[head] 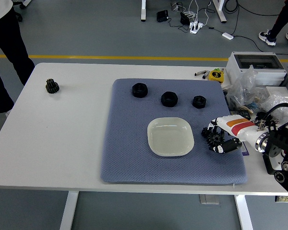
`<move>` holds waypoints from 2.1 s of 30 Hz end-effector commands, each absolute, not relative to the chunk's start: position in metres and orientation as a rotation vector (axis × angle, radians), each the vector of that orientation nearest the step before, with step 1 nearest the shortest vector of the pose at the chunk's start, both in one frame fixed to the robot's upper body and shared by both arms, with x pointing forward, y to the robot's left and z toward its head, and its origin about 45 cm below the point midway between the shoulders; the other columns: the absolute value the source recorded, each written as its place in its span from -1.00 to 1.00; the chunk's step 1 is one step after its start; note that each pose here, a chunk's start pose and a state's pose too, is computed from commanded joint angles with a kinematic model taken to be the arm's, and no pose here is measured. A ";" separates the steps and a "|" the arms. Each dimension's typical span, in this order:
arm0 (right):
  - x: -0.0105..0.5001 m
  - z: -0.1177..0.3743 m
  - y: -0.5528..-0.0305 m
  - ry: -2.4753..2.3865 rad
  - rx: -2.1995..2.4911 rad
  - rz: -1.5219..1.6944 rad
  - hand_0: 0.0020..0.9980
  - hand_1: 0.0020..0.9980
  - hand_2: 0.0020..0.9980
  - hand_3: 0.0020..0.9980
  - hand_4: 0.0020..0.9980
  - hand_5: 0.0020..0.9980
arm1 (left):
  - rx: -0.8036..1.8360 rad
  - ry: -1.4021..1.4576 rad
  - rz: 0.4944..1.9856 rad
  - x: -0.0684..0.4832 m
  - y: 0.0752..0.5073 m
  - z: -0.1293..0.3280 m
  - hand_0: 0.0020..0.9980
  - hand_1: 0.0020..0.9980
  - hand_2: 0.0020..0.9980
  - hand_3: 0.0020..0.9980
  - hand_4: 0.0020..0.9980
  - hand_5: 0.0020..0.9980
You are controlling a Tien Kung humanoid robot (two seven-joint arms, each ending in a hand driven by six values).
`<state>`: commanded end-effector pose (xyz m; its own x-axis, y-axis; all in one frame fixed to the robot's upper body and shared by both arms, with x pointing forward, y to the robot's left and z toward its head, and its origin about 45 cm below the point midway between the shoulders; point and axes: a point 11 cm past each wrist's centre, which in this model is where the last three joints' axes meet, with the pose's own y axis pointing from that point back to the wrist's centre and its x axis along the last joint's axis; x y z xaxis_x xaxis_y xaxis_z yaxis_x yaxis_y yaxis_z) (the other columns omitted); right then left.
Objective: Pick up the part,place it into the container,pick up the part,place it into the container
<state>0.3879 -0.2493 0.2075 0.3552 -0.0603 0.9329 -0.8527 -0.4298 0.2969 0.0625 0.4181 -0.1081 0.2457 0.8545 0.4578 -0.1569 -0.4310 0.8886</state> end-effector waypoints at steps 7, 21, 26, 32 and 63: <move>0.387 0.237 -0.209 -0.761 1.802 1.308 -0.33 -0.18 -0.07 -0.06 0.05 -1.00 | 1.587 0.670 1.355 0.061 0.420 -0.108 0.31 0.30 0.24 0.11 0.19 0.00; 0.401 0.232 -0.131 -0.651 1.924 1.453 -0.16 -0.15 -0.05 -0.03 0.20 -1.00 | 1.592 0.667 1.353 0.061 0.421 -0.107 0.31 0.31 0.24 0.11 0.19 0.00; 0.409 0.213 -0.125 -0.592 1.896 1.419 -0.19 -0.10 0.01 0.00 0.26 -0.85 | 1.586 0.662 1.356 0.065 0.420 -0.107 0.31 0.31 0.25 0.11 0.19 0.00; 0.413 0.202 -0.123 -0.553 1.860 1.443 -0.31 0.03 0.44 0.69 0.92 -0.63 | 1.580 0.658 1.359 0.067 0.420 -0.107 0.31 0.31 0.25 0.11 0.19 0.00; 0.447 0.238 -0.209 -0.763 1.738 1.354 -0.14 0.15 0.40 0.35 1.00 -0.44 | 1.580 0.659 1.366 0.067 0.421 -0.106 0.31 0.31 0.24 0.11 0.20 0.00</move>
